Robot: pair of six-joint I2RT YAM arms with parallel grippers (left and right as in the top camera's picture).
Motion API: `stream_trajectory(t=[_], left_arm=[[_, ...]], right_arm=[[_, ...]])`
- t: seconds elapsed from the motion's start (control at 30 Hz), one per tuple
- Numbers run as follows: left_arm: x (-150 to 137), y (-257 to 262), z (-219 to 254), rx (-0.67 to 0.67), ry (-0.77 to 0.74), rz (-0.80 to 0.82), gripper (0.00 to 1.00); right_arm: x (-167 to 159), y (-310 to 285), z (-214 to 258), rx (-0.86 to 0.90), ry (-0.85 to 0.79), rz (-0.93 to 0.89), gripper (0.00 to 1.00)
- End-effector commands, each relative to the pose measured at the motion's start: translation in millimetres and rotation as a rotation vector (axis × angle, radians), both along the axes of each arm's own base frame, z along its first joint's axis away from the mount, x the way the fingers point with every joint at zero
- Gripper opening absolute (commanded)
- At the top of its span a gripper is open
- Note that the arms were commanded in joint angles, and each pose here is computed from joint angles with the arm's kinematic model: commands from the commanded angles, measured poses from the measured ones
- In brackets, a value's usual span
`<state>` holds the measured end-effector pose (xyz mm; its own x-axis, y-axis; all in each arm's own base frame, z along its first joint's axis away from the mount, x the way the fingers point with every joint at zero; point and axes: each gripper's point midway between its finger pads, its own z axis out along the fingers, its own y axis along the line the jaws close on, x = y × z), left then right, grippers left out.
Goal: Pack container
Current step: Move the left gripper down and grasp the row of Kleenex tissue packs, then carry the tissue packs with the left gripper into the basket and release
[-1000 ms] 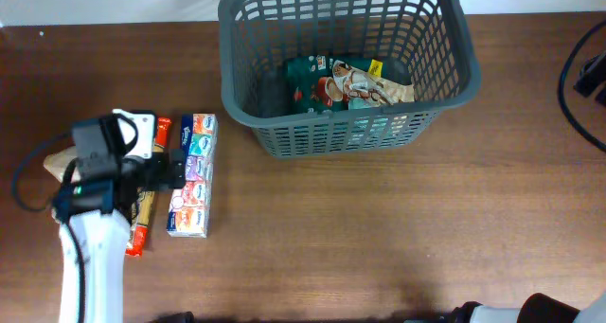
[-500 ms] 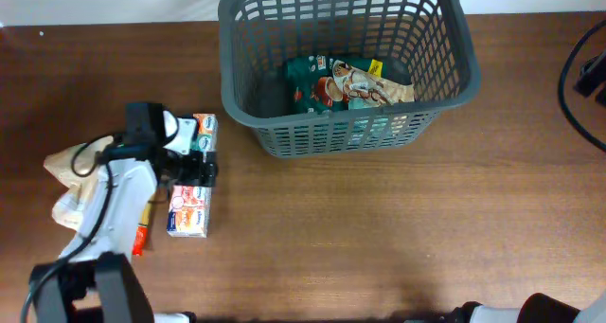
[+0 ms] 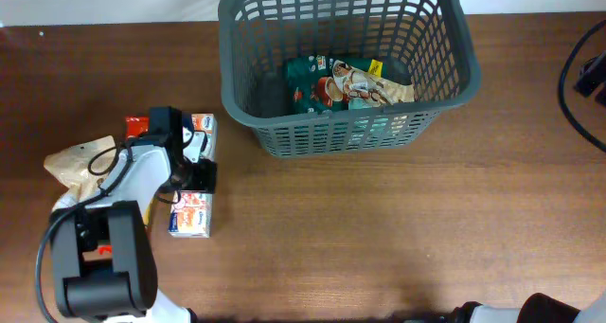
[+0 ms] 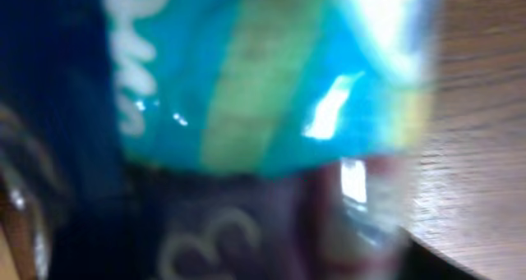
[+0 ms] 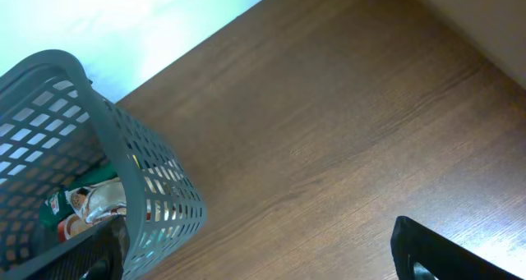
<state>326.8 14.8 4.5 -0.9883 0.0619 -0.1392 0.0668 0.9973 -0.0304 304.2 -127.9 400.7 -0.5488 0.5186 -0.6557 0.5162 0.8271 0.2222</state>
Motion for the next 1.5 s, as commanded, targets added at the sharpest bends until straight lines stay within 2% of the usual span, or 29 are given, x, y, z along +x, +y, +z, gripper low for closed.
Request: stream_trajectory(t=[0.0,0.03,0.07,0.27,0.4,0.53,0.6,0.77,0.9,0.97,1.07,1.3,1.37,1.47], left_arm=[[1,3,-8,0.018,0.023,0.005,0.33],[1,3,-9,0.018,0.028,0.007,0.14],[1,3,-10,0.017,0.028,0.012,0.02],[10,4,6,0.02,0.019,0.012,0.02],[41,6,56,0.025,-0.045,0.013,0.02],[84,11,139,0.048,-0.205,0.017,0.02],[106,13,199,0.058,-0.335,0.02,0.02],[124,11,304,0.09,-0.564,-0.038,0.02],[122,-15,364,0.139,-0.703,-0.26,0.02],[115,-61,394,0.16,-0.797,-0.546,0.02],[108,-113,409,0.217,-0.873,-0.826,0.02],[89,-229,401,0.358,-0.975,-1.426,0.02],[88,-251,387,0.377,-0.966,-1.542,0.02],[96,-273,360,0.357,-0.925,-1.609,0.02]], right_arm=[[0,-3,1,0.0,-0.004,-0.015,0.99],[0,-3,1,0.0,-0.004,-0.015,0.99],[0,-3,1,0.0,-0.004,-0.015,0.99],[0,-3,1,0.0,-0.004,-0.015,0.99],[0,-3,1,0.0,-0.004,-0.015,0.99],[0,-3,1,0.0,-0.004,-0.015,0.99],[0,-3,1,0.0,-0.004,-0.015,0.99],[0,-3,1,0.0,-0.004,-0.015,0.99],[0,-3,1,0.0,-0.004,-0.015,0.99],[0,-3,1,0.0,-0.004,-0.015,0.99],[0,-3,1,0.0,-0.004,-0.015,0.99],[0,-3,1,0.0,-0.004,-0.015,0.99],[0,-3,1,0.0,-0.004,-0.015,0.99],[0,-3,1,0.0,-0.004,-0.015,0.99]])
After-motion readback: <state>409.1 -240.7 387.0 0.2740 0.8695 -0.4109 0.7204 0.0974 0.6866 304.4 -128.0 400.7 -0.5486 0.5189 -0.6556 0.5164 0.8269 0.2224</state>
